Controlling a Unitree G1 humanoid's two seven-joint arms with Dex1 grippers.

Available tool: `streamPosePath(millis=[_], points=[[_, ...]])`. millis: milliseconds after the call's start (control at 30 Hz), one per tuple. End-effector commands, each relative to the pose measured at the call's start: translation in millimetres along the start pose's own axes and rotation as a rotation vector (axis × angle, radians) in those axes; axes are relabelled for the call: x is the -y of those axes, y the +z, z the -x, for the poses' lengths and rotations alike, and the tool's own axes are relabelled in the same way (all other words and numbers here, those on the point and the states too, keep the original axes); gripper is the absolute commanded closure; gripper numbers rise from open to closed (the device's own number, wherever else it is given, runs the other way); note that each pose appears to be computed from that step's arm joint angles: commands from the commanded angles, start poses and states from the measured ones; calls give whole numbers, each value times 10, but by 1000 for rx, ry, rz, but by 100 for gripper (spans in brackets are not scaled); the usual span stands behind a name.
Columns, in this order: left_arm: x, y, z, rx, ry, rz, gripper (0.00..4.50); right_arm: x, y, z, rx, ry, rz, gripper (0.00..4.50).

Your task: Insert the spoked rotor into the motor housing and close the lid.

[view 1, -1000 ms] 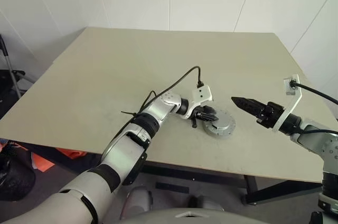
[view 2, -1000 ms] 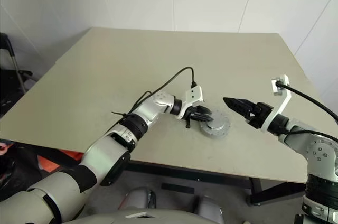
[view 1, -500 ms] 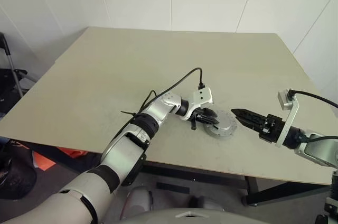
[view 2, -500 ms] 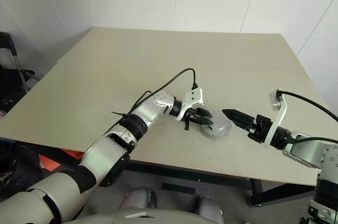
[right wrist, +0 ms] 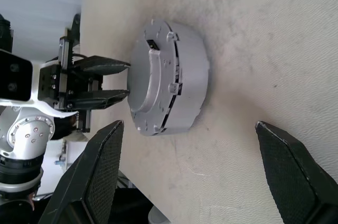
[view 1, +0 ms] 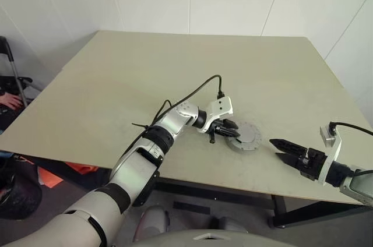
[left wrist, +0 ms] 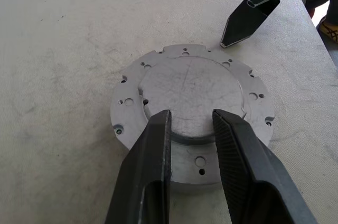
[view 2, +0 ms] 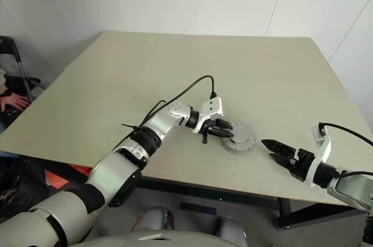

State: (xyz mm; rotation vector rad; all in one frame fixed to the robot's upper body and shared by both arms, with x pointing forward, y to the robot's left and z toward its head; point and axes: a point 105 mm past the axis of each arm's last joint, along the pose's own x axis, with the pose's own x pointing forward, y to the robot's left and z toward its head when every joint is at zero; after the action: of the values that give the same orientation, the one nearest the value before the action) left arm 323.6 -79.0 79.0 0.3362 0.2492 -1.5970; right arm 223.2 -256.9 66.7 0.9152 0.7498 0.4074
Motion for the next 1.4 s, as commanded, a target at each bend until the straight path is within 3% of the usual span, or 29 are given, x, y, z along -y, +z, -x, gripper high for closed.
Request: streamPosePath(millis=[33,267,467,1400], points=[[10,-8,-8,-15,-1,-10,320,-183,-102,-149,-34,79,23,1],[23,-17,-9,-15,-5,-10,320,-430,-189,-415,-46,165,42,1],[29,-26,-3,-16,-5,-9,320,-423,-157,-544,-16,145,32,1],[22,-33,31,-21,-1,-6,320,67,110,-660,259,-56,-63,1]])
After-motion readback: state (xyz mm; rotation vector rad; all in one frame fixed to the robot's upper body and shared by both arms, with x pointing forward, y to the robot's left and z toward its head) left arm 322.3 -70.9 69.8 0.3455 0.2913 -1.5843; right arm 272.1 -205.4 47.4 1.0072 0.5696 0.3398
